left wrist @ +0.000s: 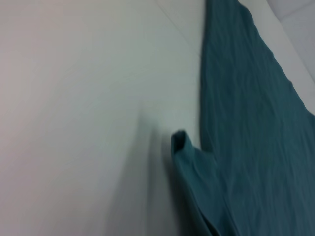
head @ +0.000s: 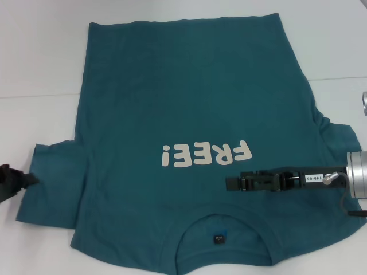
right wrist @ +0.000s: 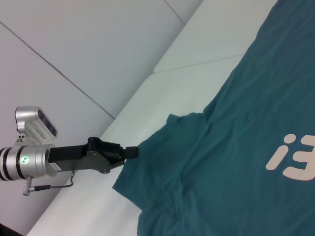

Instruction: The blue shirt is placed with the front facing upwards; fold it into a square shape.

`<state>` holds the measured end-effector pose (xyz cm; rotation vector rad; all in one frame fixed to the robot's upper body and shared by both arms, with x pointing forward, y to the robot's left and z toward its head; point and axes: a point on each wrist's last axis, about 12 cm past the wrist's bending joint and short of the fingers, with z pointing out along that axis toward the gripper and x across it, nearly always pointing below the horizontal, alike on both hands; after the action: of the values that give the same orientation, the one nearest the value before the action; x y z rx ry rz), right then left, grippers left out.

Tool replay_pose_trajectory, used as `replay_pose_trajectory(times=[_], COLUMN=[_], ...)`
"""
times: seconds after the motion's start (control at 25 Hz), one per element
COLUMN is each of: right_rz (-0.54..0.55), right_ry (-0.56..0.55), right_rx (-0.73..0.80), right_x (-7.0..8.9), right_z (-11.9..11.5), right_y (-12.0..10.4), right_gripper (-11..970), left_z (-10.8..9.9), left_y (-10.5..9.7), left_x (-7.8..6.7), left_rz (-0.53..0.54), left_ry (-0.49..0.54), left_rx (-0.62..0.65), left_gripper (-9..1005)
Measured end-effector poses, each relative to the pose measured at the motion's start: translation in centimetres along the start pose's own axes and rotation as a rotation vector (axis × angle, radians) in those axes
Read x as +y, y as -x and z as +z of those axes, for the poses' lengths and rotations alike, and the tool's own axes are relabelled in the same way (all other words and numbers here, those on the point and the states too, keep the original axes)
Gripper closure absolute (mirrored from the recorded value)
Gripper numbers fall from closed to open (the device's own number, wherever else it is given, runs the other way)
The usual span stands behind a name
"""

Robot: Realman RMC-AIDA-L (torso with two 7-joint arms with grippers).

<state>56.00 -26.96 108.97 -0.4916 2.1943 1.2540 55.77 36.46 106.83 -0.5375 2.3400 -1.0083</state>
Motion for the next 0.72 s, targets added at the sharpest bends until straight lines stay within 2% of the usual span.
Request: replay_pose_trajectory(times=[0.28,0.72], right_rz=[0.0,0.001], right_ry=[0.001,0.001], right_rx=[-0.002,-0.004], right_x=[0.0,0.0], right_z=[0.0,0.0], right_y=[0.1,0.2], right_gripper=[14,14], left_z=[-1.2,-2.9], left_y=[1.0,3.4], left_x=[0.7,0.1], left_rz=[-0.005,0.02], left_ry=[0.047,0.086], left_rx=[-0.037,-0.064], left_gripper=[971,970])
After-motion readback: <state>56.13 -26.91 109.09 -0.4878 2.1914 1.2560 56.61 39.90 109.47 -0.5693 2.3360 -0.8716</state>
